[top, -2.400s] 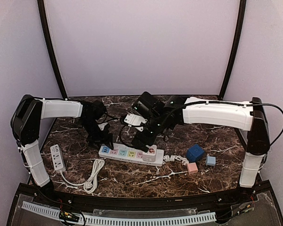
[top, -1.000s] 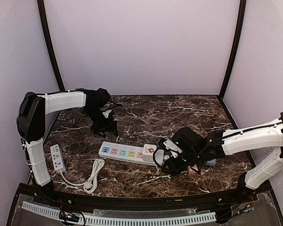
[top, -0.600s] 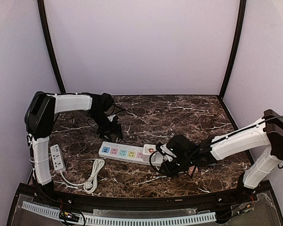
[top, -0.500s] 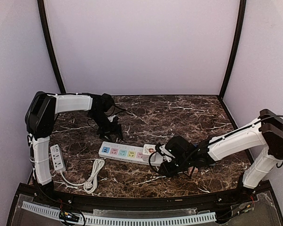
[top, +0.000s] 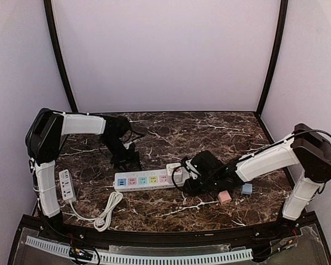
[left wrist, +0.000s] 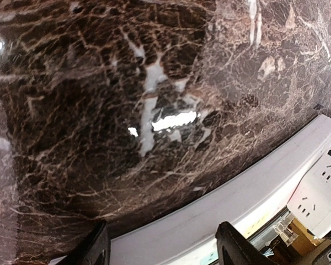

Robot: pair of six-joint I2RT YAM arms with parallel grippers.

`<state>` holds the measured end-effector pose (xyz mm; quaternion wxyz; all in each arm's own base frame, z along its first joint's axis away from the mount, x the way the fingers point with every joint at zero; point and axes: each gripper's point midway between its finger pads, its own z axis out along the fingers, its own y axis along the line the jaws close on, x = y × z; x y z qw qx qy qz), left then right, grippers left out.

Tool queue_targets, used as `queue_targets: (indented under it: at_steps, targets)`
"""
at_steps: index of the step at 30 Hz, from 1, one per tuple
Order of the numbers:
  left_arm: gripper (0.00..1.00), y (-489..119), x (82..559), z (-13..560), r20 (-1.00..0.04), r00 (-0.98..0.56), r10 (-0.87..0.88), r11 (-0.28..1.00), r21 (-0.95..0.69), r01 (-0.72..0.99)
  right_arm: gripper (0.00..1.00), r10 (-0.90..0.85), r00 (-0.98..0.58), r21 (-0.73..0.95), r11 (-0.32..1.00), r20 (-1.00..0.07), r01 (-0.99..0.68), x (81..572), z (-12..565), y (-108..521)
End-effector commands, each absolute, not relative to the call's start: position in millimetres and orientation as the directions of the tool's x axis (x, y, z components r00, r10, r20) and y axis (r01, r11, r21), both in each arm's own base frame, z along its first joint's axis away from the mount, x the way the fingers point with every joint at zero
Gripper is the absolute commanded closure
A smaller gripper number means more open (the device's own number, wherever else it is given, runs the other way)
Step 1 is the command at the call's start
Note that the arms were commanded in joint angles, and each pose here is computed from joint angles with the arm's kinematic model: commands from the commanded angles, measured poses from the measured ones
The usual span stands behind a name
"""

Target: Insert the plug

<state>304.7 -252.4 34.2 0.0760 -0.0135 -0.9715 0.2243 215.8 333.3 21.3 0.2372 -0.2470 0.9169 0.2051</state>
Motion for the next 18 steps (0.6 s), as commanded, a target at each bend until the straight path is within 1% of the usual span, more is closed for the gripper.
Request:
queue_targets:
  at_steps: [1,10,15,18]
  targets:
    - [0.34,-242.6,282.8,33.4,0.198,-0.980,0.031,0.911,-0.408,-0.054,0.74,-0.356,-0.779,0.217,0.826,-0.516,-0.521,243.5,6.9,321.1]
    - [0.34,-244.0,276.8,34.4,0.205,-0.979,-0.015,0.897,-0.429,-0.104,0.73,-0.352,-0.776,0.197,0.836,-0.524,-0.512,297.3,5.6,324.7]
    - [0.34,-249.2,272.4,32.7,0.219,-0.975,-0.042,0.883,-0.448,-0.138,0.73,-0.352,-0.772,0.220,0.822,-0.529,-0.525,316.2,8.7,334.8]
    - [0.34,-252.9,269.1,31.6,0.228,-0.973,-0.048,0.878,-0.454,-0.149,0.73,-0.366,-0.764,0.217,0.812,-0.532,-0.541,319.6,11.3,338.6]
